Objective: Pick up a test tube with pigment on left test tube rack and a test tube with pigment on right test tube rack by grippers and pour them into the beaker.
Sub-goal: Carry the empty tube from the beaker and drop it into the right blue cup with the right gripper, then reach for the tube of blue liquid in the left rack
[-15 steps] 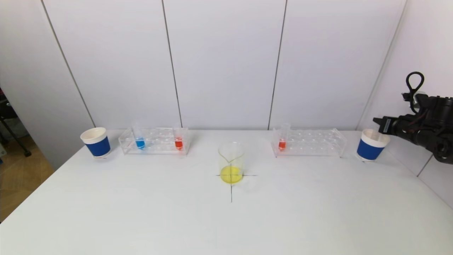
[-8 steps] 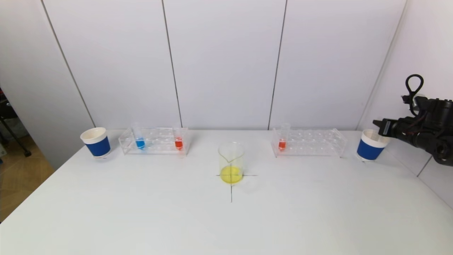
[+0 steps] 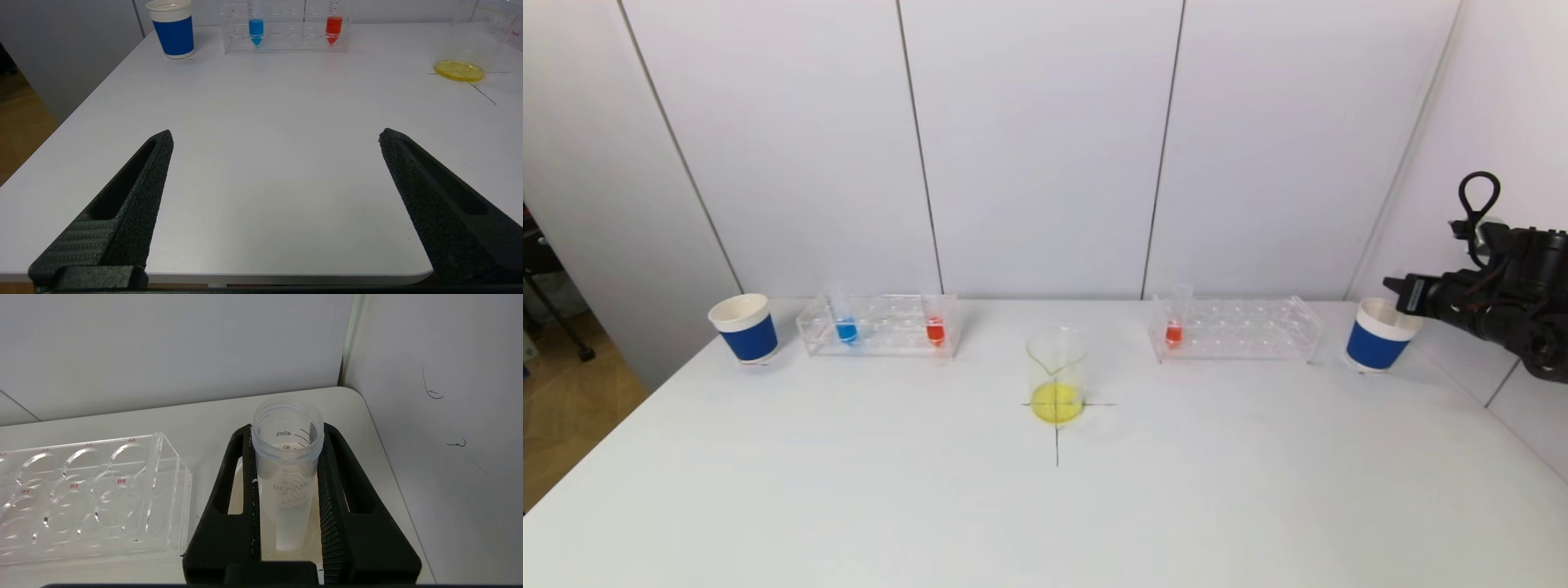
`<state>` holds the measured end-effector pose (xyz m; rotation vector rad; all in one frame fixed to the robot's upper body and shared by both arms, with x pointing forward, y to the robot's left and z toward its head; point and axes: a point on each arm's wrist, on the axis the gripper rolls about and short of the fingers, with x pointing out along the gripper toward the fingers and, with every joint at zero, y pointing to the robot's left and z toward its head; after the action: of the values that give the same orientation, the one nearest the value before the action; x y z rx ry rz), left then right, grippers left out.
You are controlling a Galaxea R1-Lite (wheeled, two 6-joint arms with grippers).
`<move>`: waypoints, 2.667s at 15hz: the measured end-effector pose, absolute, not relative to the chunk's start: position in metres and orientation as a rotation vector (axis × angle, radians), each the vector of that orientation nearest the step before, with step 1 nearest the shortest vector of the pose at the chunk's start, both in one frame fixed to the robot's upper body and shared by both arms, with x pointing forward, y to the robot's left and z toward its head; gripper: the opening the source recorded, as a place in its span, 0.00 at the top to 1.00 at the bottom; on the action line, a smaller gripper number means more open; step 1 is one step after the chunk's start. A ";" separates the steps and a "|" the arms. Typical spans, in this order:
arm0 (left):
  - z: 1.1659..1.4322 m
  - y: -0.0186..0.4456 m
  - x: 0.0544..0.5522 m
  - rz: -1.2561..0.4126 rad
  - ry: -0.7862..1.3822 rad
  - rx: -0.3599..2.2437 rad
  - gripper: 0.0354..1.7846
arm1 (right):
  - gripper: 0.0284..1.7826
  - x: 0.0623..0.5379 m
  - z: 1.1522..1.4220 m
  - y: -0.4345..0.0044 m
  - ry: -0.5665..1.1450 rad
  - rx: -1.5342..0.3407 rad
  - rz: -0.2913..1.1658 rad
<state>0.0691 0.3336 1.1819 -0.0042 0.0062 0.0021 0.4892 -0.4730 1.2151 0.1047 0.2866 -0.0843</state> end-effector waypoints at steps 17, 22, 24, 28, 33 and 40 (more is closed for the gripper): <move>1.182 0.334 0.069 0.003 0.006 -0.004 0.01 | 0.01 0.487 1.216 -0.472 0.290 0.106 -0.085; 1.182 0.334 0.069 0.002 0.006 -0.004 0.01 | 0.01 0.486 1.216 -0.472 0.292 0.107 -0.085; 1.182 0.334 0.069 0.003 0.006 -0.004 0.01 | 0.01 0.485 1.215 -0.472 0.293 0.107 -0.085; 1.182 0.334 0.069 0.002 0.006 -0.004 0.01 | 0.01 0.483 1.219 -0.471 0.287 0.104 -0.084; 1.182 0.334 0.069 0.002 0.006 -0.004 0.01 | 0.01 0.466 1.244 -0.450 0.255 0.095 -0.050; 1.182 0.334 0.069 0.002 0.006 -0.004 0.01 | 0.01 0.388 1.299 -0.380 0.169 0.066 0.111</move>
<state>0.0691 0.3336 1.1819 -0.0042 0.0062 0.0021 0.3880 -0.3797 1.2986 0.0660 0.1687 0.1110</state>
